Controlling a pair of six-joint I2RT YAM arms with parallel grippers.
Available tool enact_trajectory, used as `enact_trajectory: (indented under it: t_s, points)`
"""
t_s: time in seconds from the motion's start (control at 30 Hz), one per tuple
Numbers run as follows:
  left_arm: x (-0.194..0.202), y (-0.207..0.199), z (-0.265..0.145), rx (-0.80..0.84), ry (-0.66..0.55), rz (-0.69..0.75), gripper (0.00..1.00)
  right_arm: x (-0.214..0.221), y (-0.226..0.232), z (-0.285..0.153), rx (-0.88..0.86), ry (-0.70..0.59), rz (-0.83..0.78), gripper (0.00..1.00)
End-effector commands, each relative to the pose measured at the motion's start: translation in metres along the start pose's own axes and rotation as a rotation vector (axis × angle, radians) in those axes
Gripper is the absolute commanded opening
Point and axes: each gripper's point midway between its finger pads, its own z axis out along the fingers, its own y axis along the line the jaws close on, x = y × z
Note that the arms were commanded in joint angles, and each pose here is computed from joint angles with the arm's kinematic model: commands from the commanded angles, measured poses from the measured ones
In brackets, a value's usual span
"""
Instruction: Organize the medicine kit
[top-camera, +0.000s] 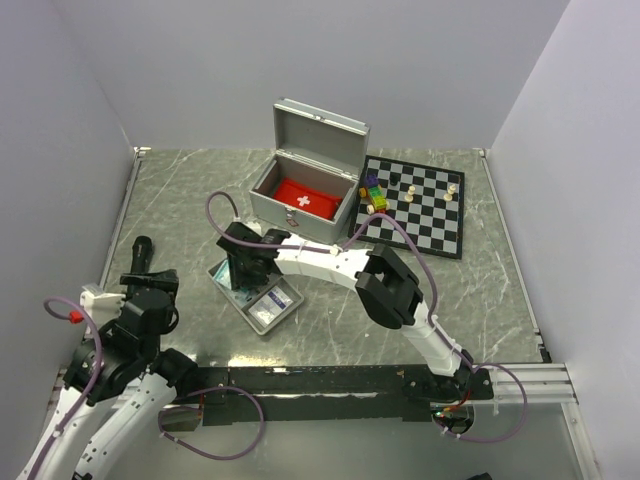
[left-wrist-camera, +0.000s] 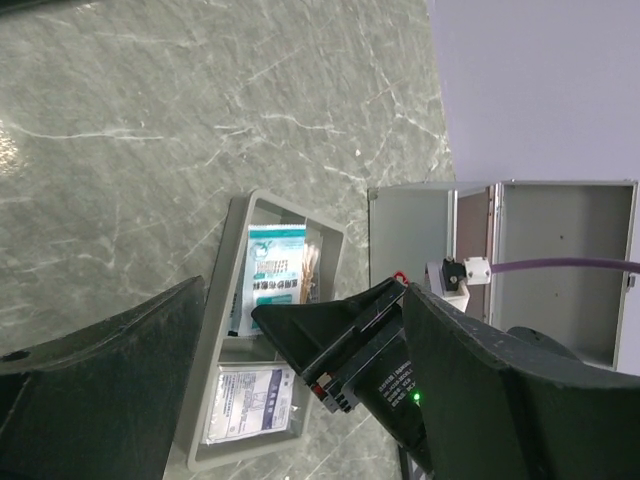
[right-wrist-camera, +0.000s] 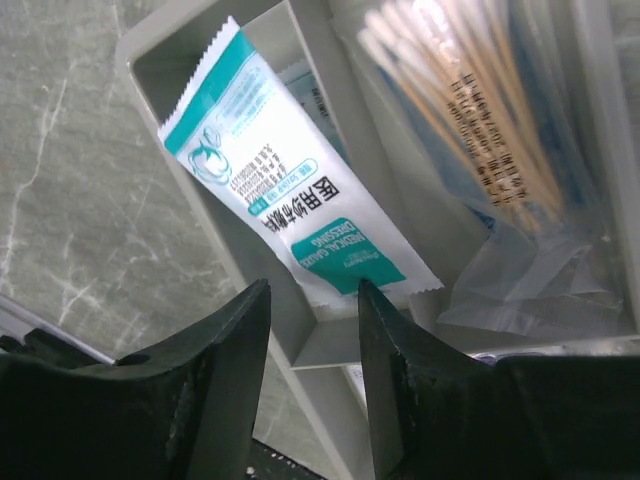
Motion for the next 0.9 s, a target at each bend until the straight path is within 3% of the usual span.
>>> enact_trajectory:
  t_s: [0.0,0.17,0.47,0.57,0.7,0.87]
  points:
    - [0.012,-0.012,0.005,0.039,0.035,0.029,0.84,-0.029,0.006,-0.037,-0.025,-0.114,-0.034,0.48]
    - [0.033,-0.018,0.014,0.071,0.084,0.08,0.82,-0.036,-0.007,-0.064,-0.049,-0.188,-0.138,0.46]
    - [0.054,-0.054,0.024,0.186,0.116,0.171,0.83,-0.01,-0.066,-0.101,-0.069,-0.307,-0.322,0.46]
    - [0.07,-0.068,0.026,0.273,0.156,0.283,0.85,-0.001,-0.095,-0.1,0.007,-0.3,-0.316,0.47]
    - [0.125,-0.095,0.018,0.54,0.335,0.514,0.88,0.013,-0.134,-0.102,0.067,-0.281,-0.289,0.47]
    - [0.196,-0.072,0.029,0.506,0.655,0.829,0.77,0.014,-0.164,-0.125,0.048,-0.326,-0.219,0.47]
